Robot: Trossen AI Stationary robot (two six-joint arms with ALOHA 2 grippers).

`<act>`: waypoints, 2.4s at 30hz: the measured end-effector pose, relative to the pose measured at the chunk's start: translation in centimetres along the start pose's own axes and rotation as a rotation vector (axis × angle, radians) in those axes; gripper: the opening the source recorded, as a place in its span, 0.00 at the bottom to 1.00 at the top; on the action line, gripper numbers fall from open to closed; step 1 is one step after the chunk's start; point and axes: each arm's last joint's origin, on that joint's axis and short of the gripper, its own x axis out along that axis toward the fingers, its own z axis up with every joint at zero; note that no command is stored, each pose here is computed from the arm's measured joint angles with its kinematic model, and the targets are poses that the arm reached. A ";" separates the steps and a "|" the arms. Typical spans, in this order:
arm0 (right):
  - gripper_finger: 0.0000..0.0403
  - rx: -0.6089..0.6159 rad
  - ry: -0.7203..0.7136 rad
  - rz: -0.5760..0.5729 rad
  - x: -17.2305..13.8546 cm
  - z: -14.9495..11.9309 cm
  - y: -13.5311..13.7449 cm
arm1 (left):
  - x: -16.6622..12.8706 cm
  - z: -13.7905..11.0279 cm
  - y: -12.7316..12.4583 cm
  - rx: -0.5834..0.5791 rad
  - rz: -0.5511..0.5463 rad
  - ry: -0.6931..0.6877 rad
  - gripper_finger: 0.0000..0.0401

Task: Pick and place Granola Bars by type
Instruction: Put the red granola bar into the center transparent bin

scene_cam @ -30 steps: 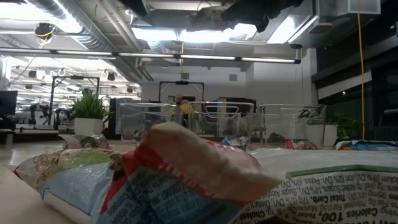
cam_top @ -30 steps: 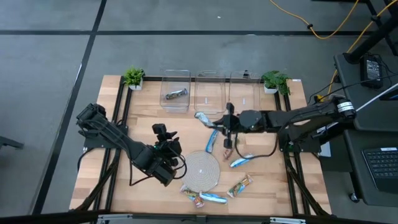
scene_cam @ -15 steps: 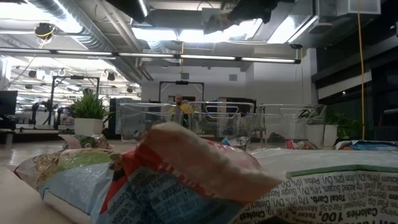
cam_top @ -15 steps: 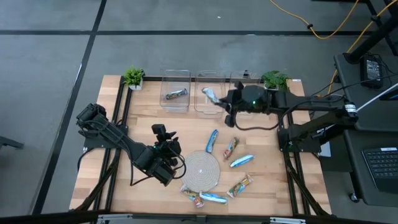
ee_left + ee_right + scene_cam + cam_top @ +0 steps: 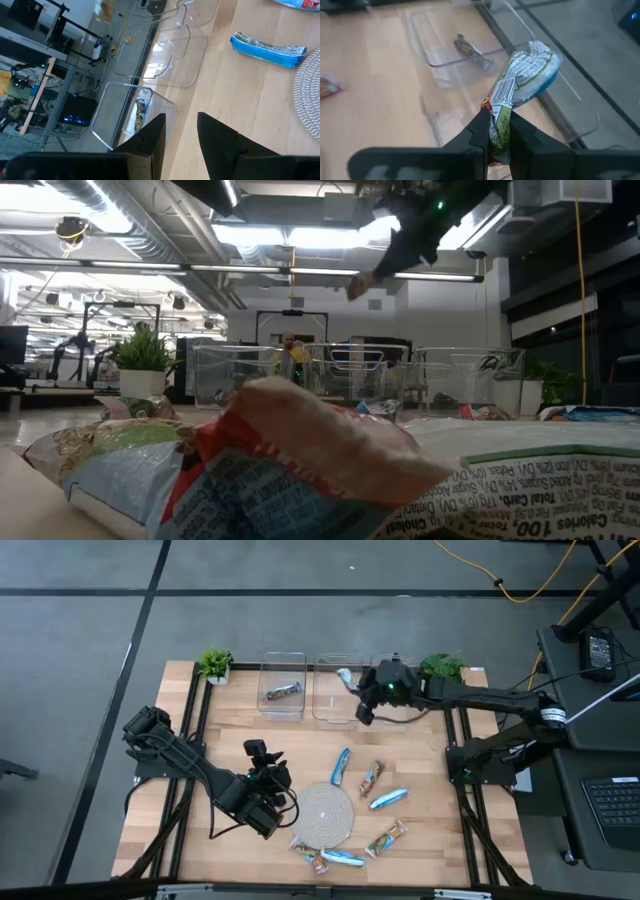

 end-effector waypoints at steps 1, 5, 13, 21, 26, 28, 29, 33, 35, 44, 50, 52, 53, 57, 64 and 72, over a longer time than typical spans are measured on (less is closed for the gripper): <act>0.12 0.010 0.005 0.005 0.4 -0.1 -0.3 | 0.0 0.0 0.0 0.001 0.000 0.000 0.26; 0.12 0.050 -0.005 0.024 1.9 0.0 -1.2 | 0.0 0.0 0.0 0.009 0.001 0.001 0.26; 0.12 0.122 -0.045 0.040 3.9 0.1 -2.5 | 0.0 0.1 0.1 0.010 0.027 -0.021 0.25; 0.12 0.137 0.095 0.010 8.5 -2.3 -3.4 | 0.0 0.0 0.1 0.004 0.020 -0.015 0.25; 0.12 0.146 0.139 0.035 10.9 -3.5 -3.4 | 0.0 0.0 0.1 0.003 0.016 -0.011 0.25; 0.12 0.148 0.156 0.039 11.5 -3.9 -3.4 | 0.0 0.0 0.1 0.003 0.016 -0.011 0.25; 0.12 0.149 0.166 0.045 11.8 -4.2 -3.4 | 0.0 0.0 0.1 0.003 0.017 -0.011 0.25; 0.12 0.159 0.195 0.067 12.5 -4.8 -3.6 | 0.0 0.0 0.1 0.003 0.019 -0.014 0.25; 0.12 0.161 0.202 0.066 12.6 -4.9 -3.8 | 0.0 0.0 0.1 0.003 0.019 -0.014 0.25; 0.12 0.179 0.197 0.068 12.6 -4.9 -3.8 | 0.0 0.0 0.1 -0.006 0.019 -0.013 0.25; 0.14 0.182 0.197 0.081 12.6 -4.8 -3.7 | 0.0 0.0 0.1 -0.007 0.019 -0.013 0.25; 0.17 0.182 0.197 0.081 12.6 -4.9 -3.7 | 0.0 0.0 0.1 -0.011 0.019 -0.014 0.25; 0.19 0.182 0.197 0.081 12.6 -4.8 -3.7 | 0.0 0.0 0.1 -0.014 0.019 -0.014 0.25; 0.26 0.182 0.196 0.081 12.6 -4.8 -3.7 | 0.0 0.0 0.1 -0.015 0.019 -0.014 0.25; 0.35 0.178 0.194 0.082 12.5 -4.8 -3.7 | 0.0 0.0 0.1 -0.014 0.019 -0.014 0.25; 0.37 0.125 0.166 0.080 12.2 -4.3 -3.8 | 0.0 0.0 0.1 -0.014 0.019 -0.013 0.25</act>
